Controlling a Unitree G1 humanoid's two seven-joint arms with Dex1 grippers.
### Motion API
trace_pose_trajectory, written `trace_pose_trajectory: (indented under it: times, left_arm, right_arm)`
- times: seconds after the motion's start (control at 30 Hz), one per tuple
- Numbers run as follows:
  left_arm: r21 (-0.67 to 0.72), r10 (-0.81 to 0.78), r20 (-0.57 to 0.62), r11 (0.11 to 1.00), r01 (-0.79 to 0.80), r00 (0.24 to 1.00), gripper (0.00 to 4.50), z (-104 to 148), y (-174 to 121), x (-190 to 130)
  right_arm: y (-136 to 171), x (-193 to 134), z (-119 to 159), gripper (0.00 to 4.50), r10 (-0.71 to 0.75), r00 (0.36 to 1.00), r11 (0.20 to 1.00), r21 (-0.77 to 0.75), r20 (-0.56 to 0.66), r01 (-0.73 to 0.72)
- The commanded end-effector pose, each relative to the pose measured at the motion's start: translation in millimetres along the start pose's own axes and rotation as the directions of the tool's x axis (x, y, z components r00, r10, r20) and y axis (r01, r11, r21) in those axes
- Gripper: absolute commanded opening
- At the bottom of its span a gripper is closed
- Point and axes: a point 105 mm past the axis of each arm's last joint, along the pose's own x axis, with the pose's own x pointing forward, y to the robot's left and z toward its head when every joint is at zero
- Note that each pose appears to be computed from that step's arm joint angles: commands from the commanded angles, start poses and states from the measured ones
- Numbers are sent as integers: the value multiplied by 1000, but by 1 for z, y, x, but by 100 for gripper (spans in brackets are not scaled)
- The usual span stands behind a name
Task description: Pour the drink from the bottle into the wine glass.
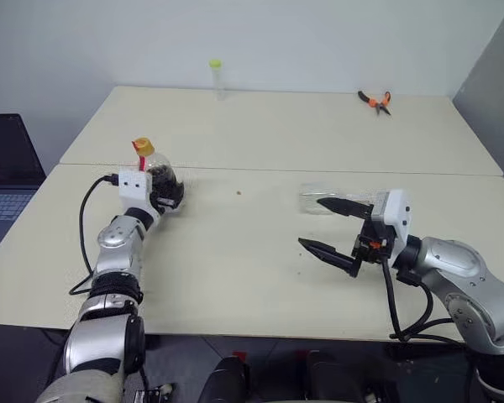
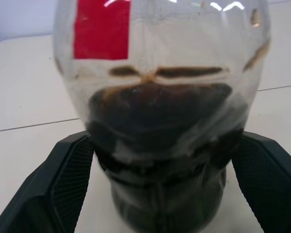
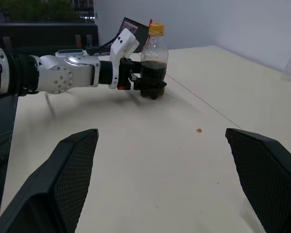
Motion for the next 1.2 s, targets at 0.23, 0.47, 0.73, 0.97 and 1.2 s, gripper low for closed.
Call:
trace_pose_trajectory:
  times: [0.23,0.47,0.73,0.97,1.2]
  left_arm:
    - [-14,-20,60,1000,20,998,326,16,-2,8]
    - [34,-129,124,991,126,984,219,31,-26,7]
    - [115,-446,150,894,432,883,215,47,-115,-18]
    - [165,-710,41,698,696,703,205,36,-193,-53]
    - [108,-885,30,465,879,465,205,39,-239,-85]
  right_arm:
    - [0,1,11,450,-17,999,999,-48,32,19]
    - [-3,-2,12,450,-64,997,996,-53,36,66]
    - [-6,-9,35,450,-117,991,993,-25,72,119]
    - [2,1,47,450,-106,993,994,2,41,106]
    - [5,9,48,450,-98,995,995,33,9,98]
